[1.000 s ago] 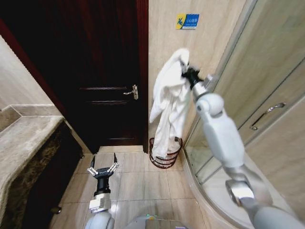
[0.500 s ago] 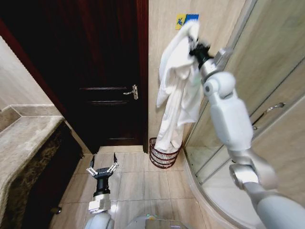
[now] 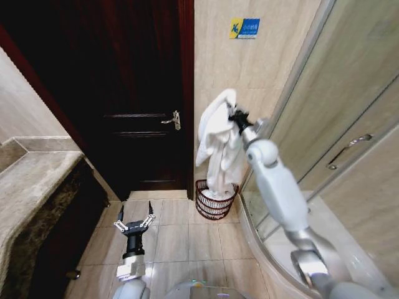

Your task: Discard the used towel into the hamper.

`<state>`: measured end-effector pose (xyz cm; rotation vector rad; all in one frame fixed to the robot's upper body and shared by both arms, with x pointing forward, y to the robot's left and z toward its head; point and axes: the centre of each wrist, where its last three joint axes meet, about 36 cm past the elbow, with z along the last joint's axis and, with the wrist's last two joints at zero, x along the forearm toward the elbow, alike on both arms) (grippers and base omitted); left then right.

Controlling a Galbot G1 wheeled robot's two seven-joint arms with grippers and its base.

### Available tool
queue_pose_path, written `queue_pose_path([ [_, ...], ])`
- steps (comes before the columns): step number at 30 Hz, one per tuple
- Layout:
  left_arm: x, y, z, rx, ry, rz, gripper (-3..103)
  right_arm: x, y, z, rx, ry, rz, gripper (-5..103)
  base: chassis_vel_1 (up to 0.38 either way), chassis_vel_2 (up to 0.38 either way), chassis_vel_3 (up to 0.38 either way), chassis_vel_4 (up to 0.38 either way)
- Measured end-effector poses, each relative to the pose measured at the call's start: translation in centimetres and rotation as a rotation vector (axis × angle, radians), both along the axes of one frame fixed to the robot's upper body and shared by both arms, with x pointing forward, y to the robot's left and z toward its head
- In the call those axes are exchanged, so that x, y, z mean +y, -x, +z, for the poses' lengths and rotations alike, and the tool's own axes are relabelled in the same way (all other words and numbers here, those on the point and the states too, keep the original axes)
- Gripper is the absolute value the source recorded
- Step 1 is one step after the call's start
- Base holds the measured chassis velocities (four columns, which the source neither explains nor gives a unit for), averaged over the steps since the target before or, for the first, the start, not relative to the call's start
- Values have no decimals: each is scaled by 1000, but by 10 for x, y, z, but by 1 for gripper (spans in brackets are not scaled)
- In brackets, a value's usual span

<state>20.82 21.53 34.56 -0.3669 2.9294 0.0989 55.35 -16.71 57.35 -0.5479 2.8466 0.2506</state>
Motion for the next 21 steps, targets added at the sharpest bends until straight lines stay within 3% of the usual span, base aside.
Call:
queue_pose_path([
  [7, 3, 3, -5, -1, 7, 9, 100, 5, -6, -54, 94, -7, -63, 12, 0, 0, 0, 0],
  [10, 5, 4, -7, -3, 9, 11, 100, -5, -18, -83, 111, 50, -128, 12, 0, 0, 0, 0],
  [14, 6, 7, -11, -1, 17, 16, 100, -38, -40, -112, 113, 138, -248, 12, 0, 0, 0, 0],
  [15, 6, 7, -11, -1, 17, 16, 100, -38, -40, -112, 113, 138, -248, 12, 0, 0, 0, 0],
  [18, 7, 7, -14, 0, 22, 19, 100, -73, -55, -106, 78, 187, -334, 12, 0, 0, 0, 0],
  [21, 8, 7, -16, 2, 25, 20, 100, -87, -65, -93, 48, 180, -368, 12, 0, 0, 0, 0],
])
